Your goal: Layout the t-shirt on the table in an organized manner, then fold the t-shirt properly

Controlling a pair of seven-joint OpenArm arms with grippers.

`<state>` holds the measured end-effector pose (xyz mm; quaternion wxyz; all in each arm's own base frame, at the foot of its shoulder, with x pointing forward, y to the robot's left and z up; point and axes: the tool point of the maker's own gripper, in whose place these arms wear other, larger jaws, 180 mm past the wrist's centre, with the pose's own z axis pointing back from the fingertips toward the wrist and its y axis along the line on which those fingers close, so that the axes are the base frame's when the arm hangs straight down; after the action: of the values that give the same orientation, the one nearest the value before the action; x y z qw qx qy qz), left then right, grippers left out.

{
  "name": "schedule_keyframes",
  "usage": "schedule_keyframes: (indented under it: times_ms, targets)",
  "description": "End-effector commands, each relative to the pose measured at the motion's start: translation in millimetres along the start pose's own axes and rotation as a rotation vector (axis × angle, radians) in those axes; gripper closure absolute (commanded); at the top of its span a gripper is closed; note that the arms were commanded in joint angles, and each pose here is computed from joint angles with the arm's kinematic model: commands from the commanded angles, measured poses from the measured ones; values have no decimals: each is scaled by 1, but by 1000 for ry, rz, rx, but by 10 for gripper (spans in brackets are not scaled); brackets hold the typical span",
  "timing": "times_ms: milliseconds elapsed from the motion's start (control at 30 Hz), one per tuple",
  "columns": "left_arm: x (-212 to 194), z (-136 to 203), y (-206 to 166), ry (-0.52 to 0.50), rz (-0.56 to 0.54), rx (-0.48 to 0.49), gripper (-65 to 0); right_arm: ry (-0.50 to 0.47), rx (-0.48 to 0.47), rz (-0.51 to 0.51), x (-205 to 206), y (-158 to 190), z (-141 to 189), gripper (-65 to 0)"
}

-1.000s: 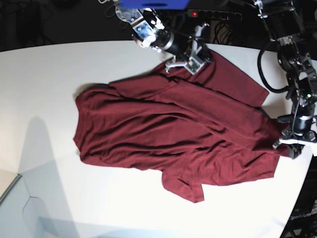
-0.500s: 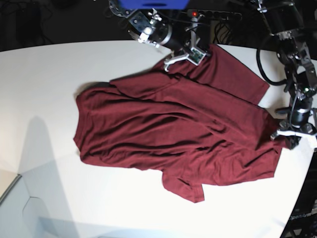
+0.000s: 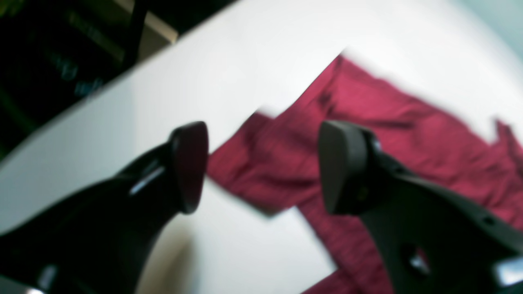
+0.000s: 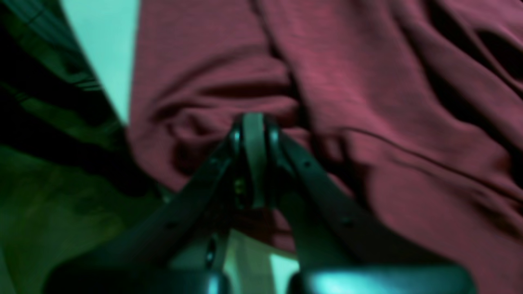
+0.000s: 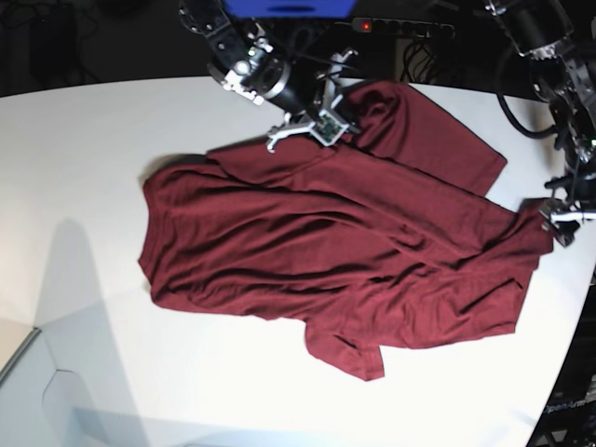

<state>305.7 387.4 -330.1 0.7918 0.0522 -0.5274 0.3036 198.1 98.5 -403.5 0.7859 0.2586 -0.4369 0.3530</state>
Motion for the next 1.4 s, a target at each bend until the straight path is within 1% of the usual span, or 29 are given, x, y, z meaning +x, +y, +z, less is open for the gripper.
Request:
schedule_keyframes:
  times_ms: [0,100,167,267,333,400,467,533,667,867,1000,1100,1200,1367]
  targets:
    - [22,-1,0,-63,-7,-4,-438,-73,-7,-1,22,-4,2,0]
    - [11,10,5,-45,-23,-4,-435,-104,-75,-3,32,-28,13,0]
    - [8,21,-6,-48,-24,-39,-423,-113,-119,-5,36,-44,19,0]
    - [-12,35,-23,-21,-35,-83,-376,-120,-191,-14,36,-70,31,0]
    - [-29,40,-25,20,-42,-89,-368,-131,-240,-16,39,-86,40,0]
    - [-47,39,-15,66,-43,-71,-378,-127,-265,-23,37,-94,46,0]
    - [-73,35,-7,134,-36,-50,-378,-127,-291,-30,34,-102,51,0]
    - [-89,32,-6,180,-44,-51,-376,-127,-297,-32,34,-104,52,0]
    - [-110,31,-7,235,-51,-55,-376,-124,-296,-33,33,-103,53,0]
    - [-119,31,-14,259,-71,-73,-376,-124,-296,-33,33,-103,53,0]
    - [-130,33,-24,283,-159,-91,-375,-124,-296,-33,33,-103,53,0]
    - [-138,35,-24,294,-225,-84,-368,-128,-298,-30,34,-104,53,0]
    - [-141,37,-18,302,-259,-68,-301,-130,-299,-28,35,-105,52,0]
    - [-155,41,-16,339,-284,-75,-196,-131,-299,-27,36,-105,52,0]
